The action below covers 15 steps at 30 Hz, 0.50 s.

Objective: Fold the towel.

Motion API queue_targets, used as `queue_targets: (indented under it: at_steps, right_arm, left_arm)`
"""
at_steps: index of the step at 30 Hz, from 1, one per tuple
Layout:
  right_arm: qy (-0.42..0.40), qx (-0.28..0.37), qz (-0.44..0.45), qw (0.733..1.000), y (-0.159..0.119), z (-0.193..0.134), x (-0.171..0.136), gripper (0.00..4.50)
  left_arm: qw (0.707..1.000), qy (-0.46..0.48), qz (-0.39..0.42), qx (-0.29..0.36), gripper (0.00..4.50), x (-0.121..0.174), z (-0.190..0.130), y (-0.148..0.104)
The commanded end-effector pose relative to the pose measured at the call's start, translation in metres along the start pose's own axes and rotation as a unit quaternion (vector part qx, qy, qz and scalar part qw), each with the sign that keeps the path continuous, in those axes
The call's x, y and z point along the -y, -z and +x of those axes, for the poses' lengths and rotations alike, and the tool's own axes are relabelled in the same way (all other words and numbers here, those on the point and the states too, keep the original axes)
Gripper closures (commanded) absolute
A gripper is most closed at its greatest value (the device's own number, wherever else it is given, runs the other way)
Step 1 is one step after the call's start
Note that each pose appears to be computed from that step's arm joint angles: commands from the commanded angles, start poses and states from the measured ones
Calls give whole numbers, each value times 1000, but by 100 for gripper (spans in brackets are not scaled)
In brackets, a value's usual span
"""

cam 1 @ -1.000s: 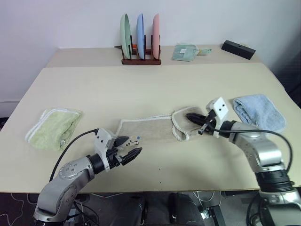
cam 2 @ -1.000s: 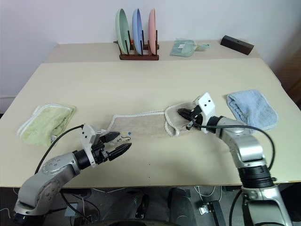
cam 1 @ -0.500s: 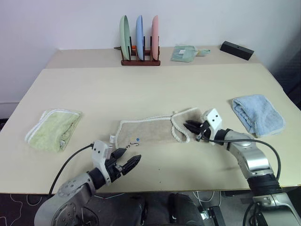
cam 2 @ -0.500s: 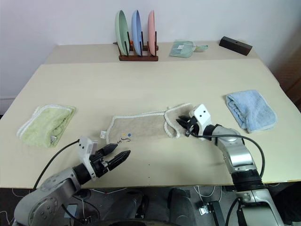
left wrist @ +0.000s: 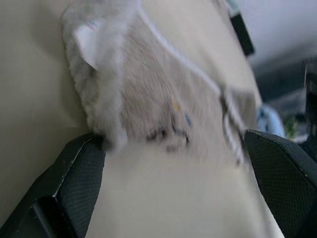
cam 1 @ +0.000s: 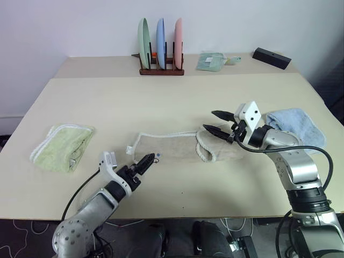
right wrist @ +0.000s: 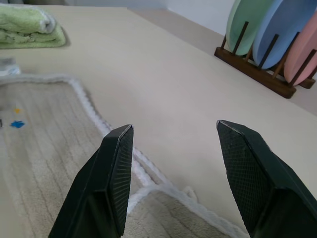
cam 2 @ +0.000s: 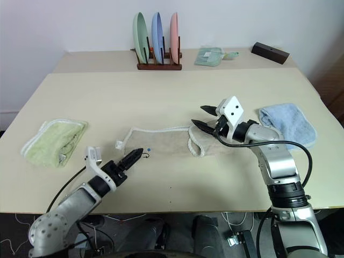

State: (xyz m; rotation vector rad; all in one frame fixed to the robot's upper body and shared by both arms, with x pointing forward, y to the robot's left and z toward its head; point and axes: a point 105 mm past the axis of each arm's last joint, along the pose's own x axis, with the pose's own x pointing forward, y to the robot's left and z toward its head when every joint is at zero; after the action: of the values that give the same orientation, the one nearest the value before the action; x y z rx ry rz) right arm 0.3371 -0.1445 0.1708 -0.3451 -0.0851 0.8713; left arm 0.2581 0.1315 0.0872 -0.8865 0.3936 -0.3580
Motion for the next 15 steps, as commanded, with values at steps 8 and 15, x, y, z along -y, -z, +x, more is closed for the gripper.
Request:
queue_targets:
  at_steps: [8, 15]
  right_arm:
    - [-6, 4, -31, 1000, -2, -2, -8, 177]
    - [-7, -6, -31, 999, 1, -6, -15, 177]
  left_arm:
    - [994, -55, -85, 44, 289, -18, 12, -21]
    - [991, -51, -87, 87, 449, -15, 9, -38]
